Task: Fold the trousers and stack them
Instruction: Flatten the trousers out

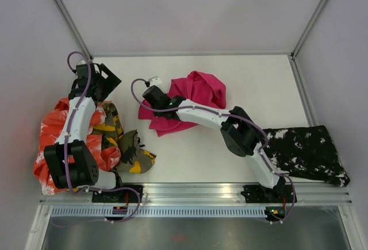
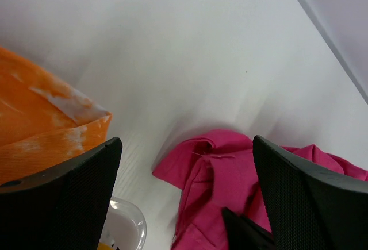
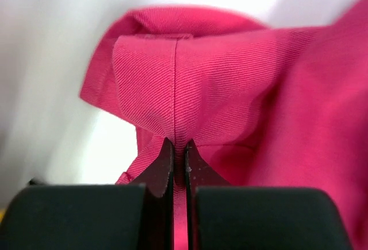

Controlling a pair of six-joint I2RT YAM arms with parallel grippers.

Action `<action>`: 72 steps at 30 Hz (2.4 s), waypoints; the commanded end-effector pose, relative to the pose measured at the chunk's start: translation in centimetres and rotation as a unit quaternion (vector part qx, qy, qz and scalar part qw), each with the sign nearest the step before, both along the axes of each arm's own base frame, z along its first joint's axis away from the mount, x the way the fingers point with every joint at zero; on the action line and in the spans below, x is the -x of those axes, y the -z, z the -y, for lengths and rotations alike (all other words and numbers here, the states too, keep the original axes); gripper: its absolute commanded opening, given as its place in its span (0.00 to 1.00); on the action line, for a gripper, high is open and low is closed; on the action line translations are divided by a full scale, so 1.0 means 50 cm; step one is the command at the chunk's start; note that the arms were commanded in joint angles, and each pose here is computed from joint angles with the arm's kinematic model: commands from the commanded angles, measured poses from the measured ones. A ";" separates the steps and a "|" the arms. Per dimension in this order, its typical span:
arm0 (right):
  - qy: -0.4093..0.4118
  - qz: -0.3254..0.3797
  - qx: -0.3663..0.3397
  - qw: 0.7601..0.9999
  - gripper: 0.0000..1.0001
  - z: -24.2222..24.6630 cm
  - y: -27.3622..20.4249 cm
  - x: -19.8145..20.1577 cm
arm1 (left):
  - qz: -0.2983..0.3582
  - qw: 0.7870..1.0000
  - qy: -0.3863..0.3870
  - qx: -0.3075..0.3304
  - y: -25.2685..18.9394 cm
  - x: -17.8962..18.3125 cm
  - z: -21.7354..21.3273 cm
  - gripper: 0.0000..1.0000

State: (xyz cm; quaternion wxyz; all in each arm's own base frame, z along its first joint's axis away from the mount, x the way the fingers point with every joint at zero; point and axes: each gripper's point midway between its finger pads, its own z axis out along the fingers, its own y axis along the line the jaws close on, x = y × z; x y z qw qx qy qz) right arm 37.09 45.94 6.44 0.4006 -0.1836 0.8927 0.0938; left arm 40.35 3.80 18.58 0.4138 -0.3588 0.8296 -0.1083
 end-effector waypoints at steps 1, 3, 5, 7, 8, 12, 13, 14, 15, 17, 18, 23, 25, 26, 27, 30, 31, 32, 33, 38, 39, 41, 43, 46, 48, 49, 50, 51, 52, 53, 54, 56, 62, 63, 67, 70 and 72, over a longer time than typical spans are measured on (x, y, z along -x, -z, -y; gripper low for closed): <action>0.028 0.083 -0.077 0.993 0.00 0.063 -0.287 -0.033 | 0.017 0.998 0.063 -0.005 -0.044 0.006 0.036 1.00; 0.047 0.090 -0.108 0.989 0.00 0.101 -0.341 -0.048 | 0.035 0.997 0.072 -0.008 -0.069 0.003 0.046 1.00; 0.075 0.108 -0.154 0.979 0.00 0.152 -0.421 -0.065 | 0.054 0.994 0.089 -0.015 -0.100 -0.002 0.064 1.00; 0.084 0.112 -0.181 0.973 0.00 0.190 -0.453 -0.073 | 0.073 0.990 0.116 -0.017 -0.131 -0.005 0.089 1.00; 0.101 0.115 -0.185 0.971 0.00 0.227 -0.462 -0.098 | 0.081 0.989 0.125 -0.015 -0.141 -0.002 0.102 1.00; 0.144 0.126 -0.189 0.963 0.00 0.336 -0.491 -0.123 | 0.101 0.982 0.161 -0.019 -0.165 0.001 0.155 1.00; 0.156 0.139 -0.197 0.958 0.00 0.369 -0.521 -0.119 | 0.104 0.977 0.185 -0.017 -0.169 0.001 0.191 1.00; 0.174 0.146 -0.199 0.953 0.00 0.405 -0.530 -0.129 | 0.105 0.974 0.198 -0.016 -0.169 0.002 0.210 1.00; 0.185 0.144 -0.195 0.953 0.00 0.431 -0.522 -0.128 | 0.112 0.971 0.209 -0.018 -0.174 -0.001 0.226 1.00; 0.210 0.157 -0.194 0.945 0.00 0.497 -0.540 -0.134 | 0.115 0.963 0.243 -0.026 -0.169 -0.003 0.283 1.00; 0.218 0.168 -0.197 0.941 0.00 0.525 -0.560 -0.128 | 0.120 0.960 0.252 -0.030 -0.171 -0.008 0.301 1.00; 0.288 0.163 -0.176 0.927 0.00 0.680 -0.515 -0.118 | 0.095 0.950 0.298 -0.025 -0.134 -0.023 0.419 1.00; 0.298 0.159 -0.167 0.926 0.00 0.711 -0.503 -0.103 | 0.108 0.939 0.326 -0.016 -0.145 -0.027 0.476 1.00; 0.308 0.148 -0.159 0.926 0.00 0.732 -0.476 -0.099 | 0.102 0.933 0.346 -0.012 -0.128 -0.031 0.505 1.00; 0.299 0.143 -0.168 0.928 0.00 0.731 -0.475 -0.091 | 0.106 0.926 0.363 -0.010 -0.127 -0.032 0.531 1.00; 0.255 0.108 -0.183 0.943 0.00 0.705 -0.439 -0.080 | 0.124 0.897 0.424 -0.001 -0.103 -0.031 0.648 1.00; 0.233 0.101 -0.182 0.950 0.00 0.693 -0.434 -0.078 | 0.144 0.890 0.433 0.005 -0.117 -0.044 0.674 1.00; 0.219 0.091 -0.186 0.953 0.00 0.681 -0.425 -0.073 | 0.124 0.889 0.441 0.008 -0.069 -0.058 0.699 1.00; 0.195 0.077 -0.201 0.957 0.00 0.660 -0.422 -0.065 | 0.133 0.882 0.452 0.019 -0.084 -0.065 0.732 1.00; 0.155 0.050 -0.234 0.958 0.00 0.624 -0.408 -0.036 | 0.102 0.904 0.411 0.065 -0.030 -0.115 0.794 1.00; 0.155 0.053 -0.238 0.957 0.00 0.626 -0.412 -0.031 | 0.093 0.912 0.390 0.082 -0.014 -0.123 0.804 1.00; 0.151 0.054 -0.240 0.958 0.00 0.625 -0.409 -0.025 | 0.097 0.926 0.351 0.097 -0.008 -0.147 0.804 1.00; 0.150 0.056 -0.241 0.957 0.00 0.626 -0.410 -0.018 | 0.091 0.938 0.311 0.120 0.007 -0.167 0.804 1.00; 0.147 0.057 -0.247 0.956 0.00 0.626 -0.413 -0.009 | 0.079 0.946 0.269 0.162 0.025 -0.184 0.813 1.00; 0.145 0.047 -0.258 0.954 0.00 0.619 -0.406 -0.002 | 0.083 0.944 0.250 0.198 0.022 -0.192 0.829 0.99; 0.144 0.042 -0.262 0.953 0.00 0.615 -0.401 0.000 | 0.081 0.944 0.246 0.206 0.033 -0.194 0.836 0.93; 0.135 0.030 -0.268 0.953 0.00 0.606 -0.391 0.006 | 0.088 0.946 0.235 0.207 0.032 -0.202 0.836 0.90; 0.133 0.026 -0.270 0.953 0.00 0.604 -0.387 0.007 | 0.102 0.942 0.236 0.217 0.020 -0.206 0.849 0.86; 0.135 0.021 -0.276 0.951 0.00 0.601 -0.384 0.010 | 0.128 0.936 0.239 0.224 -0.002 -0.216 0.858 0.82; 0.134 0.017 -0.277 0.951 0.00 0.600 -0.379 0.013 | 0.138 0.933 0.242 0.227 -0.005 -0.220 0.866 0.82; 0.131 0.015 -0.279 0.951 0.00 0.599 -0.379 0.016 | 0.150 0.929 0.246 0.232 -0.017 -0.224 0.874 0.82; 0.130 0.016 -0.282 0.950 0.00 0.598 -0.381 0.023 | 0.173 0.922 0.246 0.244 -0.037 -0.236 0.883 0.89; 0.142 0.020 -0.275 0.951 0.00 0.611 -0.371 0.032 | 0.248 0.890 0.247 0.291 -0.111 -0.255 0.899 0.98; 0.142 0.019 -0.274 0.951 0.00 0.611 -0.367 0.033 | 0.255 0.884 0.255 0.297 -0.112 -0.255 0.906 0.97; 0.150 0.005 -0.271 0.951 0.00 0.614 -0.341 0.040 | 0.301 0.859 0.277 0.309 -0.154 -0.250 0.914 0.97; 0.157 -0.005 -0.268 0.951 0.00 0.618 -0.320 0.046 | 0.317 0.854 0.273 0.309 -0.173 -0.243 0.903 0.97; 0.158 -0.014 -0.267 0.951 0.00 0.617 -0.306 0.052 | 0.318 0.862 0.250 0.305 -0.165 -0.248 0.887 0.98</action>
